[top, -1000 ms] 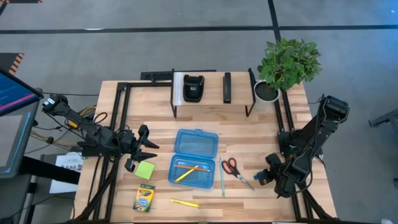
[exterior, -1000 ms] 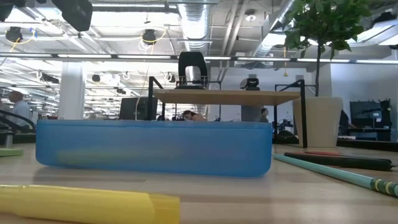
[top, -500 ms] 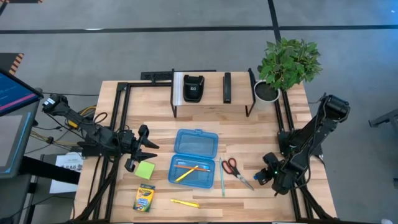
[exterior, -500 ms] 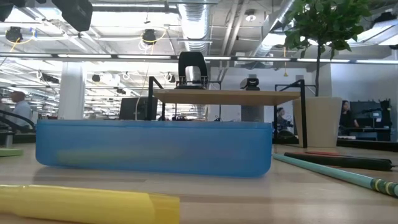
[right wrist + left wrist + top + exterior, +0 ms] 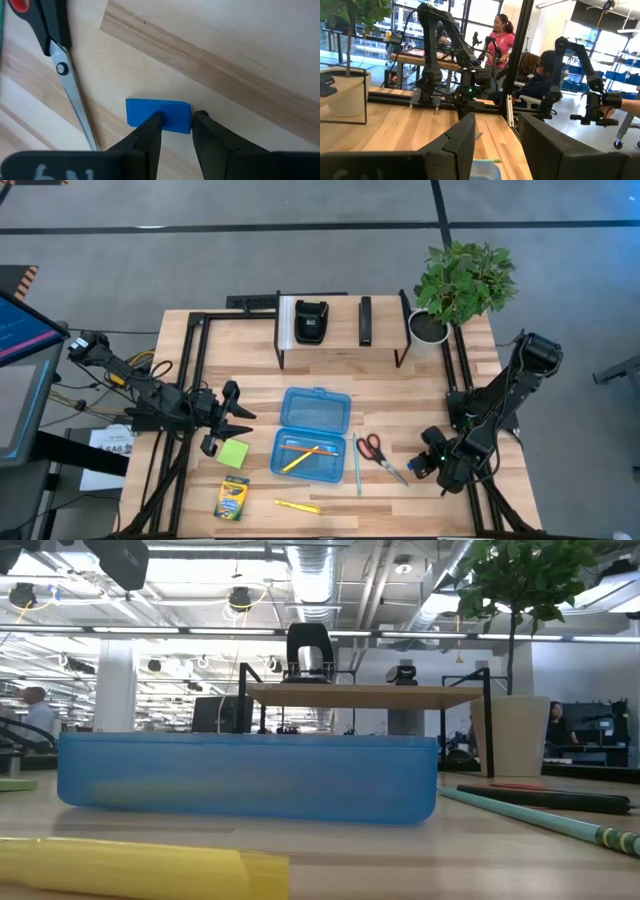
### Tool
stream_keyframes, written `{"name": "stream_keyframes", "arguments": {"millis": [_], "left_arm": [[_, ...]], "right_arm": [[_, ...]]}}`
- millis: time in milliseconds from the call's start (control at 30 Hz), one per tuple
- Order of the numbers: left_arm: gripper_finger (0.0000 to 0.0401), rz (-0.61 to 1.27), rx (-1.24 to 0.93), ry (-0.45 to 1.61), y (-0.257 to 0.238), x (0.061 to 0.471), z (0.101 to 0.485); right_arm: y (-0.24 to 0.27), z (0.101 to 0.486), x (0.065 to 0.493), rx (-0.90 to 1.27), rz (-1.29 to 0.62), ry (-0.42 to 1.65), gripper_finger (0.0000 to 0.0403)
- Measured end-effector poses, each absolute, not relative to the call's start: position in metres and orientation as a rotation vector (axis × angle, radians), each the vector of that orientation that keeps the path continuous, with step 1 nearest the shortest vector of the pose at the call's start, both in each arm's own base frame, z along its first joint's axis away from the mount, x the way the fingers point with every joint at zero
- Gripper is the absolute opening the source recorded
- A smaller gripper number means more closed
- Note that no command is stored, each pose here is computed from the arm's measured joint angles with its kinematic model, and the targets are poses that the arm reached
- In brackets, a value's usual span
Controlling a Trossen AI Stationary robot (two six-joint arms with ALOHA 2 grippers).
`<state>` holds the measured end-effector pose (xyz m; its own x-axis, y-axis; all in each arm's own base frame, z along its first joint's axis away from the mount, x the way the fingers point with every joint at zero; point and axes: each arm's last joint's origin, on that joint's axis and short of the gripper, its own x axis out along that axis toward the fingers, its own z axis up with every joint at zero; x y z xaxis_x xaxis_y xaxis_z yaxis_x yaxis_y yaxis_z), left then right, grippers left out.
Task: Pack school essentials
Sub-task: Put the blue eraser into the blue supply box
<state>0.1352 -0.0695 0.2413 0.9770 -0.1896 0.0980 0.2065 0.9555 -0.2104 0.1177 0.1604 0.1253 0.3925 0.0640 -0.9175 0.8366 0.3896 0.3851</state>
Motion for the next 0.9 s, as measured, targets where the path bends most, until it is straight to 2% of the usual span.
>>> {"name": "stream_keyframes", "arguments": {"millis": [267, 600, 900], "left_arm": [[0.0138, -0.201, -0.222, -0.077, -0.069, 0.135, 0.241], [0.0138, -0.201, -0.222, -0.078, -0.069, 0.135, 0.241], [0.0138, -0.202, -0.225, -0.086, -0.069, 0.135, 0.242]], "right_arm": [[0.161, 0.125, 0.118, 1.061, -0.624, 1.046, 0.01], [0.16, 0.126, 0.118, 1.028, -0.612, 1.048, 0.001], [0.168, 0.144, 0.123, 0.968, -0.62, 1.062, 0.0002]]}}
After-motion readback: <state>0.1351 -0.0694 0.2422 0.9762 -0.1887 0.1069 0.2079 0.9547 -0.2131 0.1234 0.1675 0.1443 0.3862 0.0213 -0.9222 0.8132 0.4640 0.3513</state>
